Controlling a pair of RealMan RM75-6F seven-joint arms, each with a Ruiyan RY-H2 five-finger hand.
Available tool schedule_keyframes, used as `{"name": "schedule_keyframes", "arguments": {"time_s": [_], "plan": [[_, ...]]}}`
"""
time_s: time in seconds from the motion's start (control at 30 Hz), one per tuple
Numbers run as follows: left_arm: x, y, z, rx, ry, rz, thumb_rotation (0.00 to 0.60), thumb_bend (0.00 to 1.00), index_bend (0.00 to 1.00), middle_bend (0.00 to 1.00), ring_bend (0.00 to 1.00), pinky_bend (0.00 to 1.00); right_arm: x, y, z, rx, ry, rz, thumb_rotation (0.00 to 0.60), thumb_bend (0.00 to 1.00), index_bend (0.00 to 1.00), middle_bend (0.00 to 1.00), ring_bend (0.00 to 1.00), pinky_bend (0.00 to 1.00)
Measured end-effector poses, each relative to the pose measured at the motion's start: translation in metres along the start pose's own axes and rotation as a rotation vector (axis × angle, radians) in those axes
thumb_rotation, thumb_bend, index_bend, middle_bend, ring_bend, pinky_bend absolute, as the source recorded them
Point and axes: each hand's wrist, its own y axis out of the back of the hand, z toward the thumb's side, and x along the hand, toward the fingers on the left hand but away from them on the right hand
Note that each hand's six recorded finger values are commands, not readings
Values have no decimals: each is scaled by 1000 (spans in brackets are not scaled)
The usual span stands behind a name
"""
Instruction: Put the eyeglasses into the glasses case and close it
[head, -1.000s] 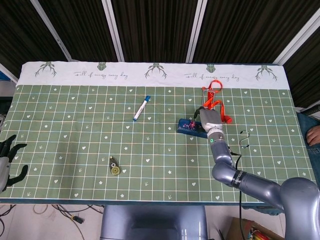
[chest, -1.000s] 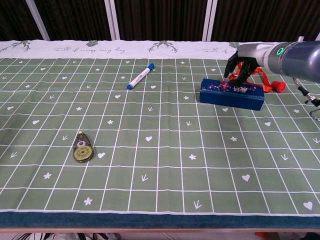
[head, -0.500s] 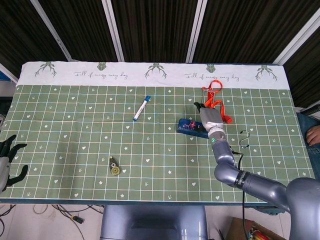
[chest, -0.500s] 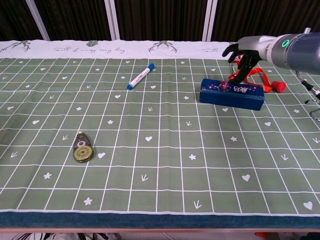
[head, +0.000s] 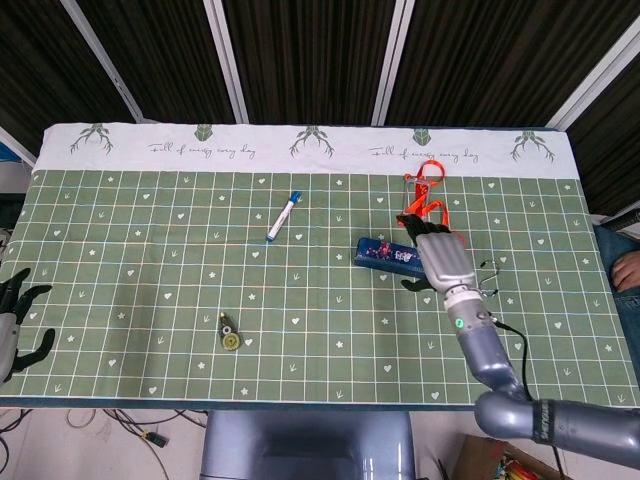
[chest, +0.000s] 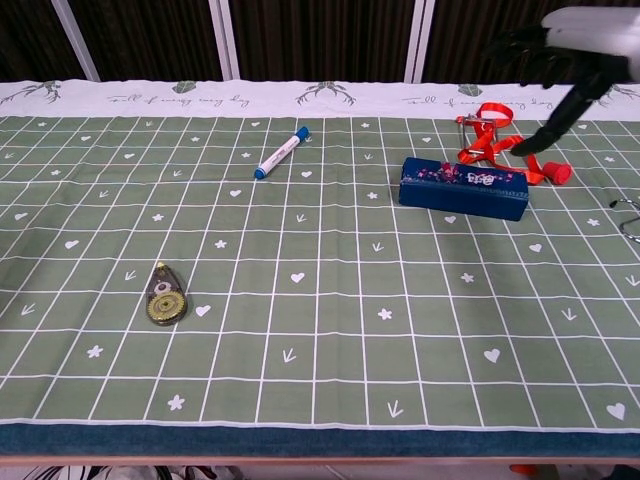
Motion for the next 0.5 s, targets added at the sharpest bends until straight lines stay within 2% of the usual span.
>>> {"name": "schedule_keyframes", "arguments": {"time_s": [0.27, 0.4, 0.5], "plan": [[-2, 2, 5, -10, -12, 43, 600, 396, 147, 0, 0, 0, 82, 4, -43, -20, 17, -89, 600, 219, 108, 122, 195, 213], [-2, 6, 8, -20, -24, 75, 600, 396, 142, 0, 0, 0, 131, -3, -73, -80, -15, -116, 600, 219, 107, 117, 184, 211], [-3, 8, 8, -27, -30, 96, 600, 396, 141, 0, 0, 0, 158, -7, -91, -75, -43, -148, 600, 219, 101, 110, 180, 211]]}}
